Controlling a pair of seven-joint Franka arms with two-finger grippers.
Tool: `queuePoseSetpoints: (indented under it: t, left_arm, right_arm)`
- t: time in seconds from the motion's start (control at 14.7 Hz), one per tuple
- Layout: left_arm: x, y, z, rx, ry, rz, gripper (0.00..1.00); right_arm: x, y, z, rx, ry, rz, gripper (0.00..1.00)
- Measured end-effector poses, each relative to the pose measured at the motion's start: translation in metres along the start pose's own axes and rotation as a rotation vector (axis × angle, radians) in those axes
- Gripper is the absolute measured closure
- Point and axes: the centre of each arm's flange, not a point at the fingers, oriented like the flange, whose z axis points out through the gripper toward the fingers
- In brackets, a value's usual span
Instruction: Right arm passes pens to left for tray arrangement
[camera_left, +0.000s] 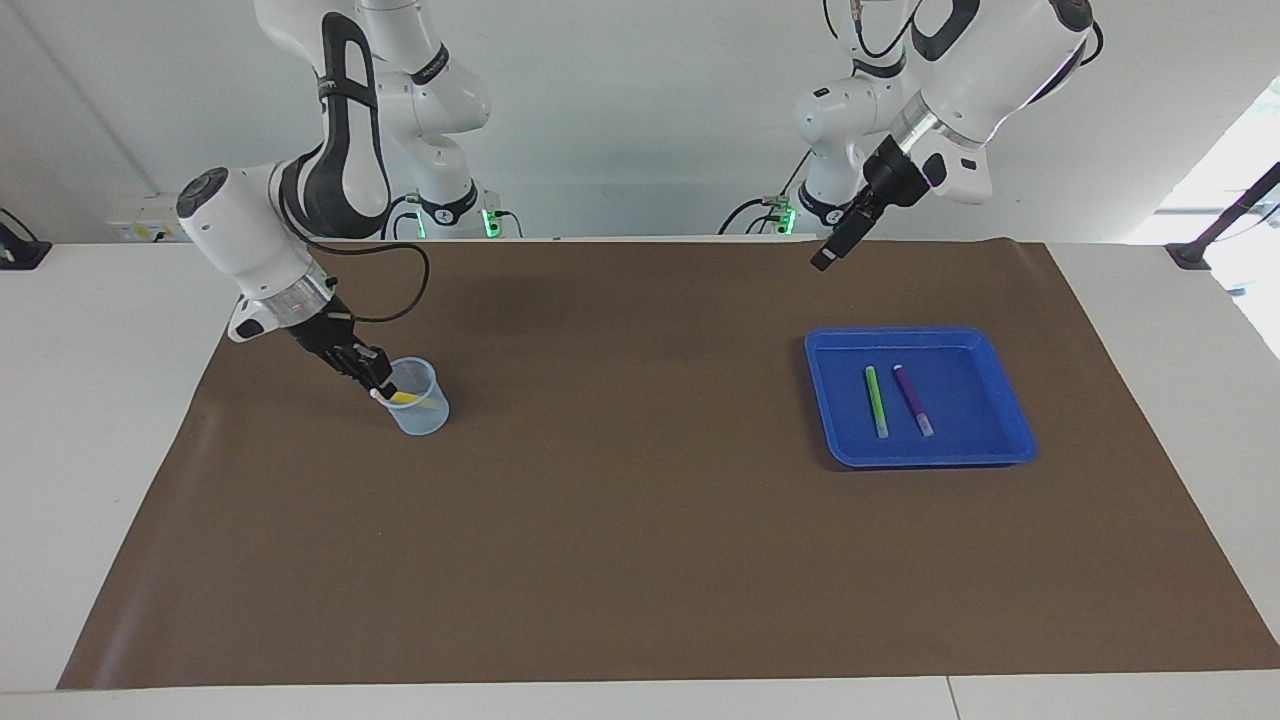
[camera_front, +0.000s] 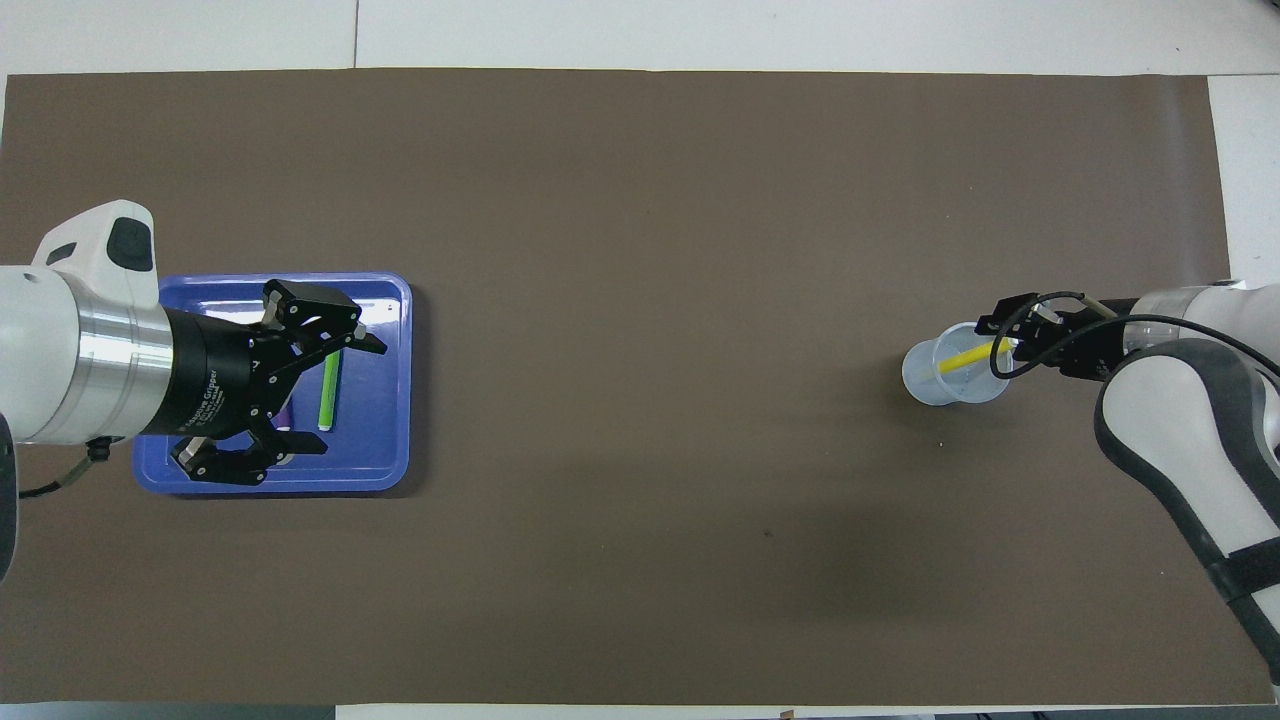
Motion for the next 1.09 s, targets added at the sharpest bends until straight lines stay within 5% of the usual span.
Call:
queuePoseSetpoints:
  t: [0.54,1.09]
  left_arm:
    - [0.008,-0.001,0.006,-0.036,0.029,-0.020,0.00]
    - [0.022,-0.011,0.043,-0.090,0.070,-0.060,0.00]
  right_arm:
    - [-0.005,-0.012,-0.013,0.013,-0.015,-0.010,0.83]
    - [-0.033,-0.077,-0.114,-0.041,-0.047,-0.073,0.83]
